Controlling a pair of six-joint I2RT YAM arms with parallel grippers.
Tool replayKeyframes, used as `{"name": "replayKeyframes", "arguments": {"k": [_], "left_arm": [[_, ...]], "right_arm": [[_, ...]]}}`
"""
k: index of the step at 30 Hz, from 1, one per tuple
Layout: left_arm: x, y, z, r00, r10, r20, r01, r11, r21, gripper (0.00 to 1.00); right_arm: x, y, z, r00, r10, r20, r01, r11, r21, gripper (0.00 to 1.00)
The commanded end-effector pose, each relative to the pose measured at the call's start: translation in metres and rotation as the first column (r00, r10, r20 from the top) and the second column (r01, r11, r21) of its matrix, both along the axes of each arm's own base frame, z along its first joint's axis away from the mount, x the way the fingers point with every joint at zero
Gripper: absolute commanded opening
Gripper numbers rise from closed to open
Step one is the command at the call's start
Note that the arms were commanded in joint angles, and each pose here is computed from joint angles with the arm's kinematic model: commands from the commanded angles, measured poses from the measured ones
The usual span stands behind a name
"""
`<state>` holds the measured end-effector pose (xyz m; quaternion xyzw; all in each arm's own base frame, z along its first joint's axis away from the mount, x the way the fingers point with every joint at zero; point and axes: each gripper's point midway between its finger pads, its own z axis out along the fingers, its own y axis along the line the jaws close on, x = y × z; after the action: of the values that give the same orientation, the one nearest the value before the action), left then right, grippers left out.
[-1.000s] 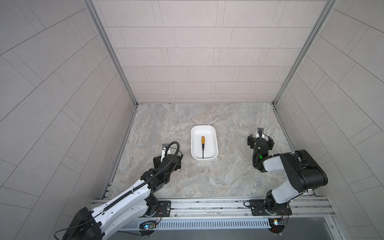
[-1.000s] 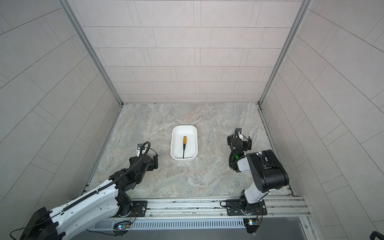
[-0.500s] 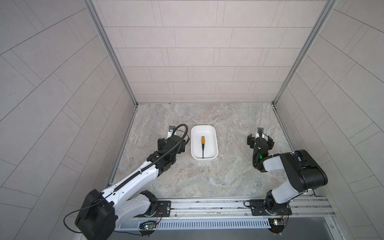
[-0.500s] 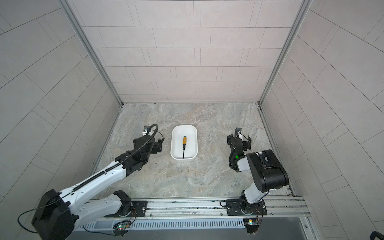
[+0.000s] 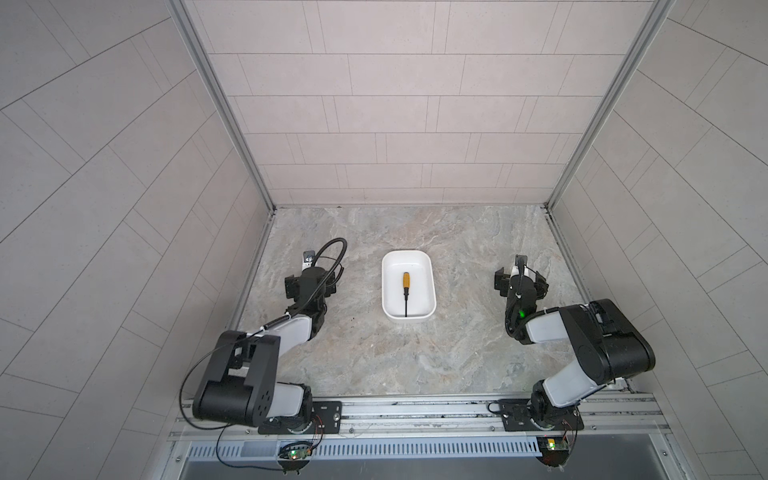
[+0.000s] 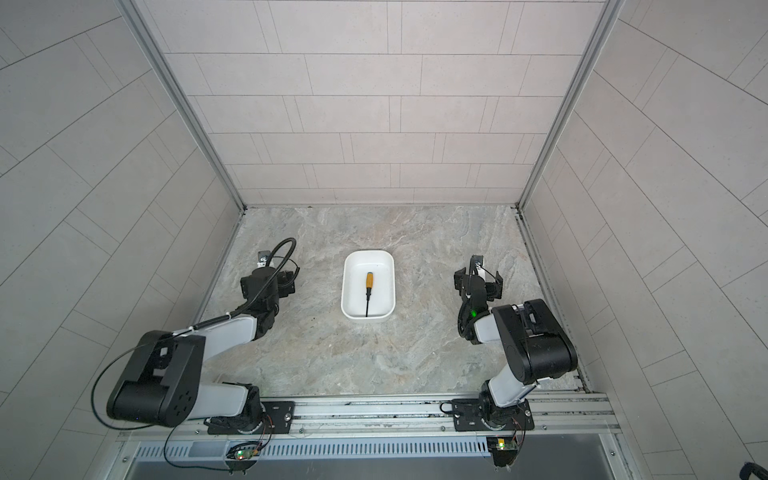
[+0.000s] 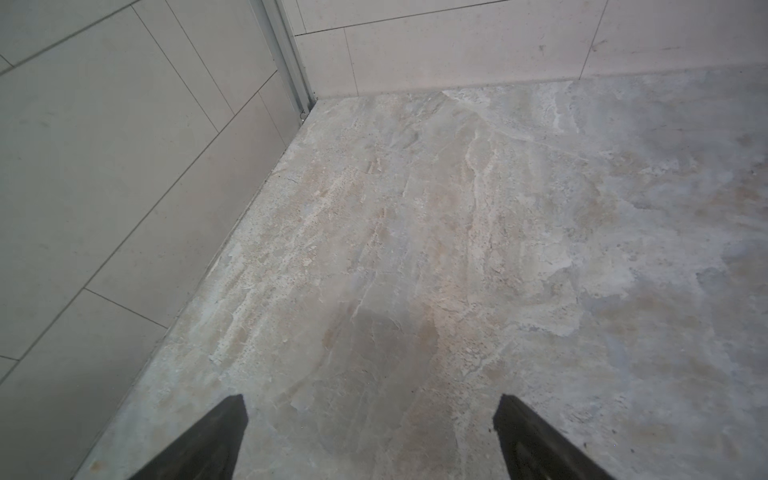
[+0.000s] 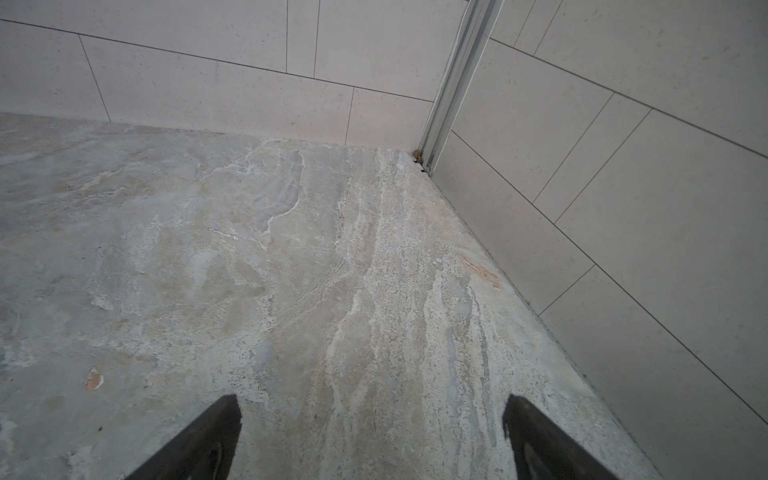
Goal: Put the screwdriver in the bin
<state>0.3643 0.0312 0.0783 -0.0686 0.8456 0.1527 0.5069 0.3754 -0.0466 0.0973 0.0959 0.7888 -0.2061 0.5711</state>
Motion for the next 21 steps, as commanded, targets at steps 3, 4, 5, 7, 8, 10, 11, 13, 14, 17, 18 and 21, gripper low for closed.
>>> {"name": "replayKeyframes", "arguments": {"k": [3,4,5,7,8,10,11,13,14,17,18,21], "left_arm": [[0.015,0.009,0.017,0.973,0.011,0.23,0.005,0.998,-0.068,1.0],[0.016,0.012,0.015,0.981,0.023,0.194,-0.006,0.996,-0.083,1.0],[0.019,0.015,0.012,0.987,0.037,0.153,-0.022,0.995,-0.095,1.0],[0.025,0.015,0.01,0.992,0.035,0.122,-0.024,0.996,-0.089,1.0],[0.026,0.012,0.009,0.991,0.015,0.136,-0.003,0.996,-0.084,1.0],[0.028,0.01,0.011,0.987,-0.002,0.161,0.014,0.997,-0.07,1.0],[0.028,0.009,0.01,0.991,-0.006,0.137,0.015,0.998,-0.066,1.0],[0.028,0.007,0.008,0.992,-0.007,0.127,0.014,0.998,-0.054,1.0],[0.028,0.007,0.01,0.989,-0.007,0.147,0.014,0.999,-0.051,1.0],[0.027,0.007,0.01,0.99,-0.007,0.142,0.014,0.999,-0.05,1.0],[0.028,0.006,0.012,0.988,-0.008,0.156,0.016,0.999,-0.049,1.0],[0.028,0.006,0.012,0.988,-0.009,0.155,0.017,0.999,-0.051,1.0]], "right_arm": [[0.002,-0.001,0.003,1.0,-0.006,0.014,0.006,1.0,0.001,0.99],[0.002,-0.002,0.002,1.0,-0.007,0.013,0.007,1.0,0.002,0.99],[0.002,-0.001,0.002,1.0,-0.008,0.013,0.008,1.0,0.002,0.99],[0.002,-0.002,0.002,1.0,-0.009,0.014,0.009,1.0,0.004,0.99],[0.002,-0.001,0.002,1.0,-0.008,0.014,0.008,1.0,0.002,0.99],[0.002,-0.001,0.003,1.0,-0.008,0.015,0.008,1.0,0.004,0.99],[0.002,-0.001,0.002,1.0,-0.007,0.014,0.007,1.0,0.002,0.99],[0.002,-0.002,0.003,1.0,-0.009,0.016,0.009,1.0,0.004,0.99],[0.003,-0.002,0.003,1.0,-0.008,0.015,0.008,1.0,0.002,0.99],[0.003,-0.002,0.003,1.0,-0.009,0.017,0.009,1.0,0.004,0.99],[0.003,-0.002,0.003,1.0,-0.008,0.014,0.007,1.0,0.002,0.99],[0.003,-0.001,0.002,1.0,-0.007,0.01,0.007,1.0,0.003,0.99]]}}
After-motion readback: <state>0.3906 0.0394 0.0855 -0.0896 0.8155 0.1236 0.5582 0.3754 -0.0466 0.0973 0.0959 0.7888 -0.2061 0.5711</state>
